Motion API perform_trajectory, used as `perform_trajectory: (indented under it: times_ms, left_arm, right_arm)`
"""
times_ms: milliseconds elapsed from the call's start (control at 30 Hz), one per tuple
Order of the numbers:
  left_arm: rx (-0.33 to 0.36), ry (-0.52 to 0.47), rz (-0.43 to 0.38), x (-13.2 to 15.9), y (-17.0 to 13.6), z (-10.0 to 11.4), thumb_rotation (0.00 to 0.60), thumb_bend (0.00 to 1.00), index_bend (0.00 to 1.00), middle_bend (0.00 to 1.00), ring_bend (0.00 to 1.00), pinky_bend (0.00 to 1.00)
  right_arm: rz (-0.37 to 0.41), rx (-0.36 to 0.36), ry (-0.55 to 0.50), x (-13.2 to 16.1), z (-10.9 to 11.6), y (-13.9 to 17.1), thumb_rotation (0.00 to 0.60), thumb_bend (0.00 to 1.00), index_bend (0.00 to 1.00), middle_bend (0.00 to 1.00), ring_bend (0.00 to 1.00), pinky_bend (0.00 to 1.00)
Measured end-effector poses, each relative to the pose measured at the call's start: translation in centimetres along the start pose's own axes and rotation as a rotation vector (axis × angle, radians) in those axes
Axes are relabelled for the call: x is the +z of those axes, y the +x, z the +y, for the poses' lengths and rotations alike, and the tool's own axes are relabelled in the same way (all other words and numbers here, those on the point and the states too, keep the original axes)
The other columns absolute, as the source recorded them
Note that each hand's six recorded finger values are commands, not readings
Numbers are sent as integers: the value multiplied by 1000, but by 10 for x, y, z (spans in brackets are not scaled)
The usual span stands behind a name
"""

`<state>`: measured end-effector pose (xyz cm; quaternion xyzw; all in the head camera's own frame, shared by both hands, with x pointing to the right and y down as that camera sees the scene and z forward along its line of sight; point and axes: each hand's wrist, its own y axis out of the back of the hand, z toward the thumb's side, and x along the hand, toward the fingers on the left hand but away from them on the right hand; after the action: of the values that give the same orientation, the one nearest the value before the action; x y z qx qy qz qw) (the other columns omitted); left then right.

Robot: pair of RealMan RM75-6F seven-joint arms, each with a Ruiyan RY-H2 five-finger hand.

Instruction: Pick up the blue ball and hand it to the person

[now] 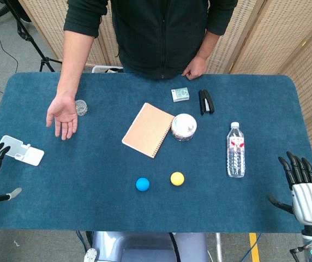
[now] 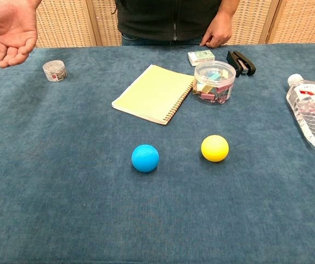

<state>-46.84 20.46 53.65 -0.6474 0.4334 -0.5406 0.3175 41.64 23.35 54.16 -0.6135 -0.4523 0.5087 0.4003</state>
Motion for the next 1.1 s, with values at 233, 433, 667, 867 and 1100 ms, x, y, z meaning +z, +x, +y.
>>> perform_trajectory:
  times_ms: [233,433,667,867,1100]
  left_arm:
    - [-9,-1,-4,1,1,-1,600,0,0,0,0,0]
    - [-24,-27,-106,21,8,-3,600,0,0,0,0,0]
    - [-157,5,-395,87,31,-30,600,0,0,0,0,4]
    - [-311,88,-564,150,45,-74,600,0,14,0,0,45]
    - [-356,115,-675,224,57,-119,600,0,128,73,44,200]
  right_arm:
    - [0,4,0,0,-1,0,600,0,0,0,0,0]
    - [-1,4,-1,2,-1,-1,600,0,0,0,0,0]
    - [-7,13,6,1,-3,-1,600,0,0,0,0,0]
    - [-23,25,9,-3,-6,-4,600,0,0,0,0,0]
    - [-31,38,12,-6,-10,-5,600,0,0,0,0,0]
